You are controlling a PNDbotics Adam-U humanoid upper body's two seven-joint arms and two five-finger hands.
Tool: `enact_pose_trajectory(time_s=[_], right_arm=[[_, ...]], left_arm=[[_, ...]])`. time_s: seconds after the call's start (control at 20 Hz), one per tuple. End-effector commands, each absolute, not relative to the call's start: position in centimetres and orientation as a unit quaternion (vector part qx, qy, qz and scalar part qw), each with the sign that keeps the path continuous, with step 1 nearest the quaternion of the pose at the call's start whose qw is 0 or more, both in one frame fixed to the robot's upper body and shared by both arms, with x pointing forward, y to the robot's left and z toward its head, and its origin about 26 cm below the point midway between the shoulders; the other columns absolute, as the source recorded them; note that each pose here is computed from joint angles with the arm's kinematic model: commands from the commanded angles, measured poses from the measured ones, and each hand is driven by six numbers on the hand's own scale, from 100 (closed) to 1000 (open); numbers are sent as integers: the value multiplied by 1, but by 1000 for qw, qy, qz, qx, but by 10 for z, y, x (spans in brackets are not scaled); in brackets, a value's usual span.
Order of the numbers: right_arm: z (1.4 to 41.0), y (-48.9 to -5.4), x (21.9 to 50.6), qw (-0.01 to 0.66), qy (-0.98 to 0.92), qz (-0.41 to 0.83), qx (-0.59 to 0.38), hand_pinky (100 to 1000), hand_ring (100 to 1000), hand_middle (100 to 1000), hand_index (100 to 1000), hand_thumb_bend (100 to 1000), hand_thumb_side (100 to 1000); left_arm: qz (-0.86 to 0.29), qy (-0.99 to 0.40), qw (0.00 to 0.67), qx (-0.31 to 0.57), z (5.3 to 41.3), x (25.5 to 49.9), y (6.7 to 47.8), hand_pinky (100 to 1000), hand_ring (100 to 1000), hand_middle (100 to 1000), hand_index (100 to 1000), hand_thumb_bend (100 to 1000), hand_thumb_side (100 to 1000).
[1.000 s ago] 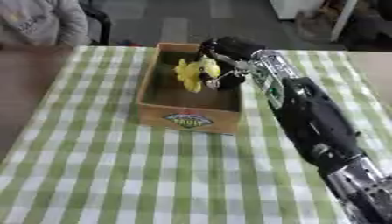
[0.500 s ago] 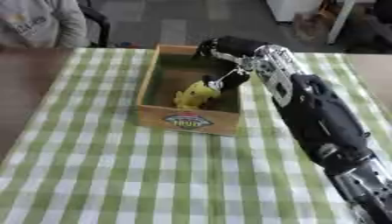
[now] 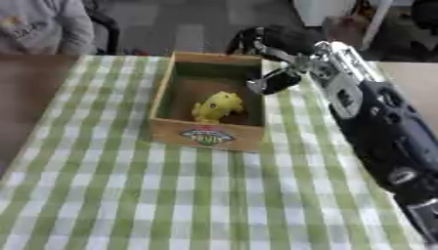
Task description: Pick up objects on the table and place them in the box.
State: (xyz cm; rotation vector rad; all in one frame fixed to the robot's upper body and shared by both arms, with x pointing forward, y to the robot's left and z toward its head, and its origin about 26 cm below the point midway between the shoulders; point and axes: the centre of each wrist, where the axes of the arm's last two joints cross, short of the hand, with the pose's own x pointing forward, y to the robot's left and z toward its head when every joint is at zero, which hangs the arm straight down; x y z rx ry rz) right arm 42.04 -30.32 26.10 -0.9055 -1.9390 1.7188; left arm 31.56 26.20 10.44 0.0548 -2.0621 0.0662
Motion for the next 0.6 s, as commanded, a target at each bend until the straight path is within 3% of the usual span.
enact_pose_trajectory(time_s=[0.05, 0.6], right_arm=[[291, -321, 399, 168, -709, 586, -356, 614, 733, 798, 851, 100, 204], [275, -357, 368, 211, -705, 551, -394, 601, 724, 790, 850, 100, 188]], left_arm=[[24, -865, 500, 35, 113, 315, 269, 502, 525, 497, 606, 211, 556], [28, -863, 502, 39, 111, 315, 271, 502, 525, 497, 606, 211, 560]])
